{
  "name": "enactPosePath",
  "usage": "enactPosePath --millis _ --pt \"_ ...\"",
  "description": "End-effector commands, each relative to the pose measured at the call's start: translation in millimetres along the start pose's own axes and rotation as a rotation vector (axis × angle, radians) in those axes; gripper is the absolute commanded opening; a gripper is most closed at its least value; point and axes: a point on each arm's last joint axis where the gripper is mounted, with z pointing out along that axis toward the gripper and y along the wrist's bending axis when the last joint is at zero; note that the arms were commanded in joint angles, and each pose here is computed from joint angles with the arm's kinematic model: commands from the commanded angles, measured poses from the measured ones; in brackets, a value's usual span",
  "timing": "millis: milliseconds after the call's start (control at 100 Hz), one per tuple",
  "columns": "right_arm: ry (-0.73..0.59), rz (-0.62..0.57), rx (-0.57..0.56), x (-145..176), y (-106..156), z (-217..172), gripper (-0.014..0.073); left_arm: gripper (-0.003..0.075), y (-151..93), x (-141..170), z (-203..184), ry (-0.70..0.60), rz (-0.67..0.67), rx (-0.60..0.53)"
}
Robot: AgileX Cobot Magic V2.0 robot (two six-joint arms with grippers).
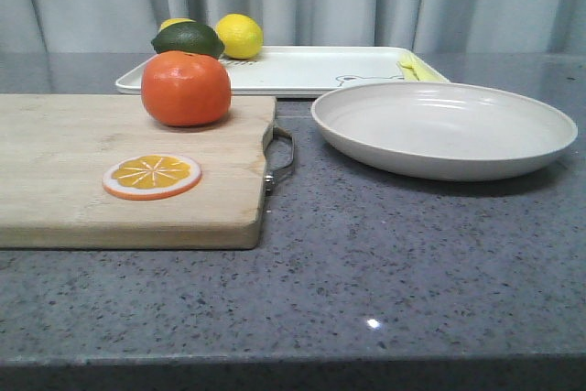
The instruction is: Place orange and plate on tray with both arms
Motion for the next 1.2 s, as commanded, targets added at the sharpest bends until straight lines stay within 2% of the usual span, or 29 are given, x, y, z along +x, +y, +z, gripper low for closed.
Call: enactPosePath --millis 0,140,220,340,780,960,1190 --pt "-0.11 0.002 -0.015 -17.6 3.2 -2.6 0.0512 0.0578 -0.6 -13.8 -3.5 -0.075 0.022 0.001" --pt "-0.112 0.002 -0.015 -17.8 3.2 -2.6 0.051 0.0578 -2.6 -13.8 -3.5 -0.075 0.042 0.023" --pt "-0.108 0.002 -0.014 -17.4 3.2 -2.6 0.051 0.0578 -8.2 -15.4 -2.7 -0.091 0.088 0.084" --pt "-0.107 0.002 -0.014 -17.4 3.2 -2.4 0.051 0.0576 -15.6 -20.5 5.6 -0.111 0.075 0.192" --pt "-0.103 0.001 -0.014 -17.0 3.1 -2.4 0.051 0.0568 -11.9 -31.4 96.6 -0.059 0.04 0.38" --pt "-0.102 0.001 -0.013 -16.8 3.0 -2.2 0.051 0.0568 -15.6 -23.2 138.7 -0.007 0.073 0.354" --pt "-0.102 0.001 -0.013 -16.8 3.0 -2.2 0.051 0.0568 -43.4 -27.6 181.7 0.014 0.12 0.363"
